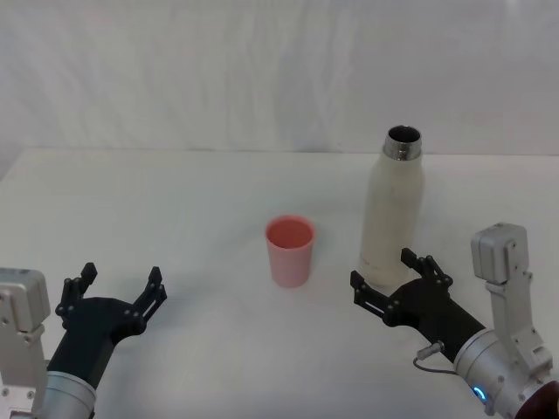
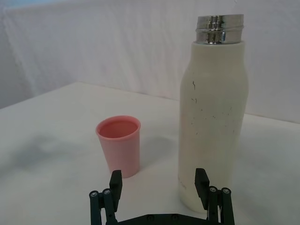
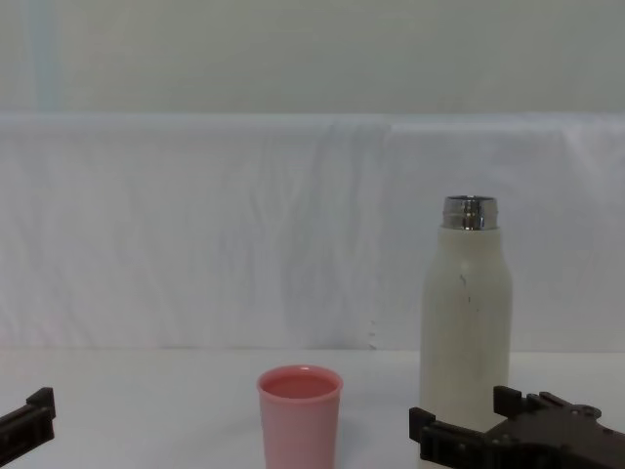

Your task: Grasp the thermos with one hand and pour water into the cup lid.

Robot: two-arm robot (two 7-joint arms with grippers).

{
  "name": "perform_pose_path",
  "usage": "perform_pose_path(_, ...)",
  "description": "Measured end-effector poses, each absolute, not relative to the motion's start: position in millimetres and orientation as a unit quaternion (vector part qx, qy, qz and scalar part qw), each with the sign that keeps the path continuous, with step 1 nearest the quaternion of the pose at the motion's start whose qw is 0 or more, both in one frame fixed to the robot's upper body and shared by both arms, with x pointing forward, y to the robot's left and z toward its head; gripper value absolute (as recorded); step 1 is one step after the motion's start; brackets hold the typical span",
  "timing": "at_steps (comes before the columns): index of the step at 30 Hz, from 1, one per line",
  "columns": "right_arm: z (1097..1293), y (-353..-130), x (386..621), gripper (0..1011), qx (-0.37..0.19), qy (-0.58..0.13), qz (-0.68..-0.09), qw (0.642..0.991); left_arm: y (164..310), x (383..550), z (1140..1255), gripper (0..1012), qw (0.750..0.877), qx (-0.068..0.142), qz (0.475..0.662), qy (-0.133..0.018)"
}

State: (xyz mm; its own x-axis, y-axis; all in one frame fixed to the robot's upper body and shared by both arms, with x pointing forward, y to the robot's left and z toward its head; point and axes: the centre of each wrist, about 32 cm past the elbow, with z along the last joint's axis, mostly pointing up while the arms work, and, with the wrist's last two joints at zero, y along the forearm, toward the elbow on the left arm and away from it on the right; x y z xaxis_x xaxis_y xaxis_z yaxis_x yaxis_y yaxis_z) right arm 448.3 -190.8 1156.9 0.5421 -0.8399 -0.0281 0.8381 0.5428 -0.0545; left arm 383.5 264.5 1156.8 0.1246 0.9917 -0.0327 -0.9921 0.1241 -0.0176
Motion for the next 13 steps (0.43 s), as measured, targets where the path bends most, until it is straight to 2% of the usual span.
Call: perform_pose_path(13, 1157.5, -191.2, 448.3, 1003, -0.017, 0.025, -0.478, 0.878, 264.5, 383.5, 1156.8, 1001, 0.75, -0.017, 0.662, 0.006)
